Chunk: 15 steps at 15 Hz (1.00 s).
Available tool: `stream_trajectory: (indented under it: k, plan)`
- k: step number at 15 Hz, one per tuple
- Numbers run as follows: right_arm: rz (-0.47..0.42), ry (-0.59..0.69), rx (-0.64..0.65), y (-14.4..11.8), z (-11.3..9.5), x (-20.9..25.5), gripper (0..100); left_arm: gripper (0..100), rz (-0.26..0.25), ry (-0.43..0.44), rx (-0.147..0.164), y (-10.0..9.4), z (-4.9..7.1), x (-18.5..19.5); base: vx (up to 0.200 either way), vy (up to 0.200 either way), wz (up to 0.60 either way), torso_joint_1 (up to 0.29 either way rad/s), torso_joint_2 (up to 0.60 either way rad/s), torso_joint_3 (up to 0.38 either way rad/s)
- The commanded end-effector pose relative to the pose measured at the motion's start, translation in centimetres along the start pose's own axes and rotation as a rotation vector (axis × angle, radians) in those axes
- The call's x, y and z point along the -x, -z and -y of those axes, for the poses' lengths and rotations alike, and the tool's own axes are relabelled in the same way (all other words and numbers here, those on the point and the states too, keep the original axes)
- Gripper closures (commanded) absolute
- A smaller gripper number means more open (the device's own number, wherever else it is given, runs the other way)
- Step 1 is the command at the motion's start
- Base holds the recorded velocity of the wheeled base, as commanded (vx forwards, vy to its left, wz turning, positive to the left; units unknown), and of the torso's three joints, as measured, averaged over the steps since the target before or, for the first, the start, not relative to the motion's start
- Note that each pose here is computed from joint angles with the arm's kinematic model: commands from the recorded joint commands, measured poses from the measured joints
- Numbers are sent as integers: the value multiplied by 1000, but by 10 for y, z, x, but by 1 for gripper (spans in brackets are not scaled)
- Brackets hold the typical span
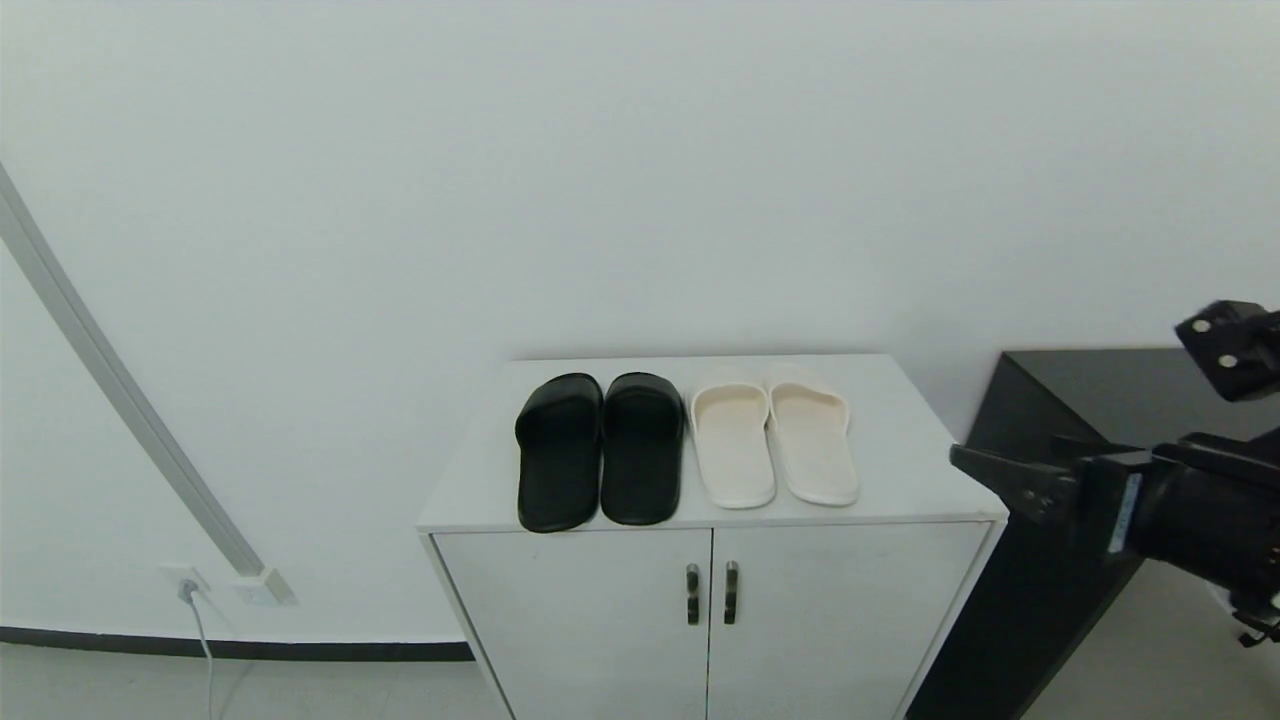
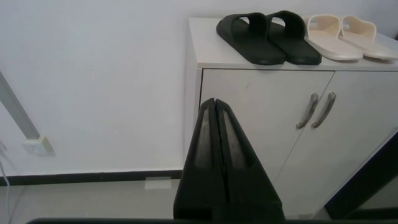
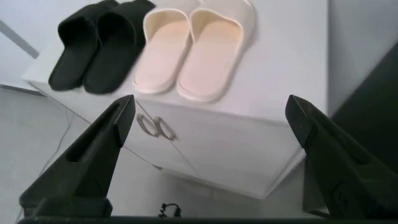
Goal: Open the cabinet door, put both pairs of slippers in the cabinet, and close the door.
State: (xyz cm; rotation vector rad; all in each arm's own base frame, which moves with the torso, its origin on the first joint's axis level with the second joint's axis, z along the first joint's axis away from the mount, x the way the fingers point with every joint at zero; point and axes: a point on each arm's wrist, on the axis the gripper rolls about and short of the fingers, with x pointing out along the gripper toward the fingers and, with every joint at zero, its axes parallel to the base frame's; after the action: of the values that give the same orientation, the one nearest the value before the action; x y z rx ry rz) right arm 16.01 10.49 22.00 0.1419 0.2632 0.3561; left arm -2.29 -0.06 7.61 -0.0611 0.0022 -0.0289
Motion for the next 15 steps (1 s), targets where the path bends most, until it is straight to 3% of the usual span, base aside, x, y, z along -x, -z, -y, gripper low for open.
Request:
stream_trajectory:
  k: [1,7,15]
  plan:
    - [-49,-1,-5,0,-30,-42,0,100,0,0,0,0,0,0,0,0,0,0,0,0]
    - [-10,77,-6,-3,-60,-109,0,100,0,2,0,0,0,0,0,0,0,0,0,0]
    - [7,216,21,35,-84,-199,0,100,0,-1,0,0,0,0,0,0,0,0,0,0]
